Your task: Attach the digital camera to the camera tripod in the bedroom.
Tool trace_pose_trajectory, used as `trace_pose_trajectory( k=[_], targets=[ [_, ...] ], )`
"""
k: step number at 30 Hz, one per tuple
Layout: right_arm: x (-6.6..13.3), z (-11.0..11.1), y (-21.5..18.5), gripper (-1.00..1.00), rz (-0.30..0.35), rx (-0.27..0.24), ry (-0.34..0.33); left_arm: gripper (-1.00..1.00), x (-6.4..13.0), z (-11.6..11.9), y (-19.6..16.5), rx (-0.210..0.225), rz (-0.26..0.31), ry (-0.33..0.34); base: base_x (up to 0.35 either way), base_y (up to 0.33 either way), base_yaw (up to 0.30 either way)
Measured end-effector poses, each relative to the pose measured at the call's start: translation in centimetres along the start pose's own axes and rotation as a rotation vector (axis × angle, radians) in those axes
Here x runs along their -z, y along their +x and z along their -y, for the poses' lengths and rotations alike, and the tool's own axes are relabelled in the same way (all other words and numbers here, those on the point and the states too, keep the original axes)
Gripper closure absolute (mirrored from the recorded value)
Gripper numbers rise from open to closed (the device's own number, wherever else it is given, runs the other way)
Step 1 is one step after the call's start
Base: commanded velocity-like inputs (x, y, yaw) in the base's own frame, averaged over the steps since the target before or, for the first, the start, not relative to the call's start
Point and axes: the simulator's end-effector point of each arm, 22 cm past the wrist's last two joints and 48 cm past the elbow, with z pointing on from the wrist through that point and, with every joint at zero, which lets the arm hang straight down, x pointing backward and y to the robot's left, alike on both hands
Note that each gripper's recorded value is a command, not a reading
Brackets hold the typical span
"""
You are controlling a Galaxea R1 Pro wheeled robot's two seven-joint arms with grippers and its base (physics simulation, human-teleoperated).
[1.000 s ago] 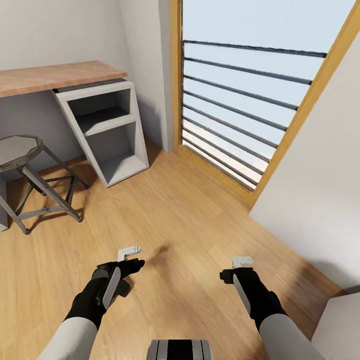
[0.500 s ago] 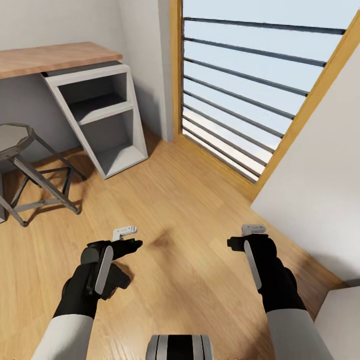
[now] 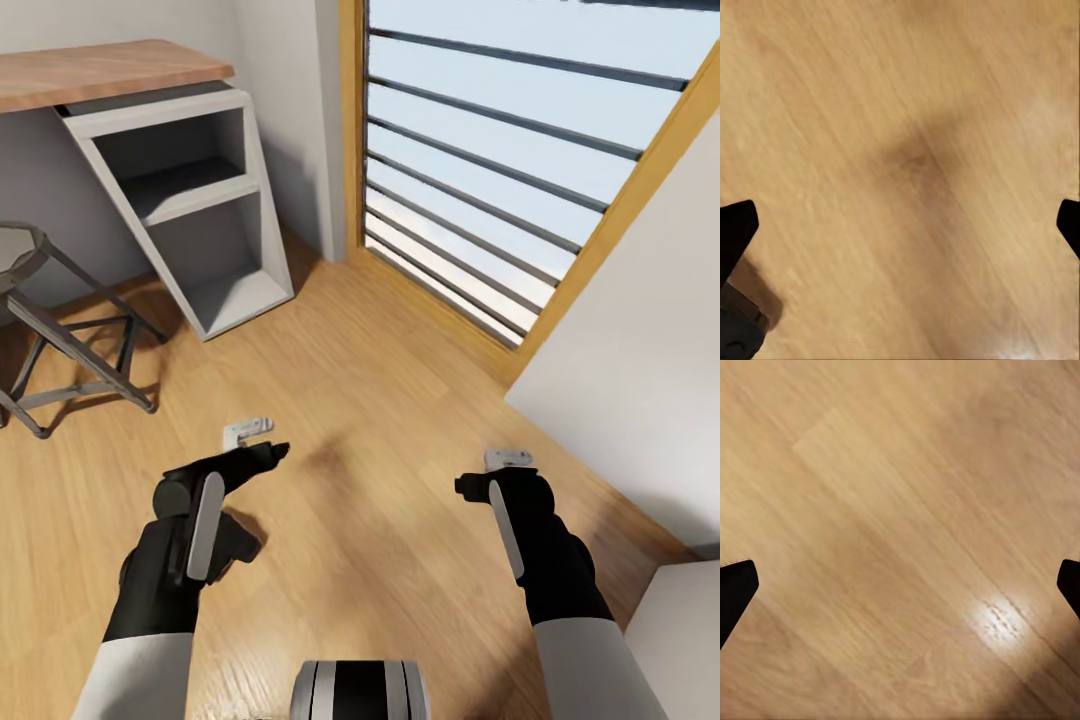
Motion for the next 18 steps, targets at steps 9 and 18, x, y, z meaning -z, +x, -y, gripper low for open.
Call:
trace_pose_trajectory(
  k=[9, 18],
  targets=[
    [-1.7, -0.2, 1.5, -1.00, -0.035, 0.005, 0.001, -1.00, -3.2, 1.5, 5.6, 0.123, -0.127, 0.098, 0.000, 0.000, 0.000],
    [-3.4, -0.4, 3.1, -1.00, -0.072, 0.009, 0.003, -1.00, -5.3, -0.1, 9.5, 0.142, -0.208, 0.082, 0.000, 0.000, 0.000]
  ],
)
